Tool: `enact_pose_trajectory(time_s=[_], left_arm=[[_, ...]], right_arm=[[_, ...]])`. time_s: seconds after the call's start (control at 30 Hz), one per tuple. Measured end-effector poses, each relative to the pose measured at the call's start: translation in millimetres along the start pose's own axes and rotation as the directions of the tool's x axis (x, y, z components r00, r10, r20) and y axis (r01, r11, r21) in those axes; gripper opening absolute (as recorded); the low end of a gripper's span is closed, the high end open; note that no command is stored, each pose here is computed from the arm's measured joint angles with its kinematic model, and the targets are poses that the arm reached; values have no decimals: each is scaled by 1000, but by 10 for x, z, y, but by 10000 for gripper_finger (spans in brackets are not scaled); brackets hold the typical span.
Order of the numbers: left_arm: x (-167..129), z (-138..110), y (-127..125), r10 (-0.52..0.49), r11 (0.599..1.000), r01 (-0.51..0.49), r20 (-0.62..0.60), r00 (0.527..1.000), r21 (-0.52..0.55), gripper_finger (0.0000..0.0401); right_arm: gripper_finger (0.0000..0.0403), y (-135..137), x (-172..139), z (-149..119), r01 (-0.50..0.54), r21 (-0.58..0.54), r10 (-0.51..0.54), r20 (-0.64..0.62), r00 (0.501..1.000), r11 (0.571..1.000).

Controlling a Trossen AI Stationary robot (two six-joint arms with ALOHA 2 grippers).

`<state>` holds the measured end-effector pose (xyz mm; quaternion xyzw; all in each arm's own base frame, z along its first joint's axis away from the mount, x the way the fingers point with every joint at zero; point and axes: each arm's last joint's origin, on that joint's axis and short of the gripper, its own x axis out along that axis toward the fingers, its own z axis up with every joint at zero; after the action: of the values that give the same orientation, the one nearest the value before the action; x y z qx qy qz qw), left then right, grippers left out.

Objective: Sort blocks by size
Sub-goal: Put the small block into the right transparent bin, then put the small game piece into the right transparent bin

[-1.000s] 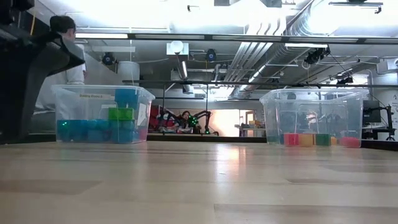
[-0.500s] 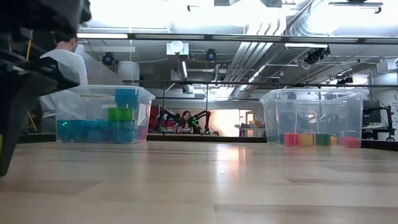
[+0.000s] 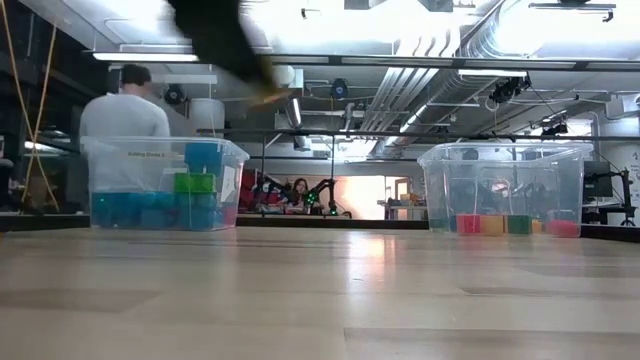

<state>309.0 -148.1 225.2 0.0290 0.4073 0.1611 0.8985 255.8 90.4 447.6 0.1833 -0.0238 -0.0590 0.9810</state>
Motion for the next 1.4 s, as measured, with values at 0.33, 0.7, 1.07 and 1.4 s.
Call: enact_pose_trajectory(time_s=[0.33, 0.7, 1.07, 1.4], left_arm=[[1116, 1059, 1245, -10, 890, 224, 475, 880, -397, 94], [1933, 1737, 1916, -50, 902, 284, 574, 818, -326, 94], [2307, 1973, 2431, 74, 949, 150, 662, 746, -276, 120], [2275, 1993, 2393, 24, 956, 167, 626, 779, -243, 272]], right_arm=[[314, -245, -46, 441, 331, -153, -266, 338, 903, 931], [314, -717, -33, 570, 476, -292, -392, 301, 869, 830], [314, -928, -4, 581, 476, -257, -417, 251, 873, 841], [314, -928, -4, 579, 481, -259, -422, 252, 871, 838]])
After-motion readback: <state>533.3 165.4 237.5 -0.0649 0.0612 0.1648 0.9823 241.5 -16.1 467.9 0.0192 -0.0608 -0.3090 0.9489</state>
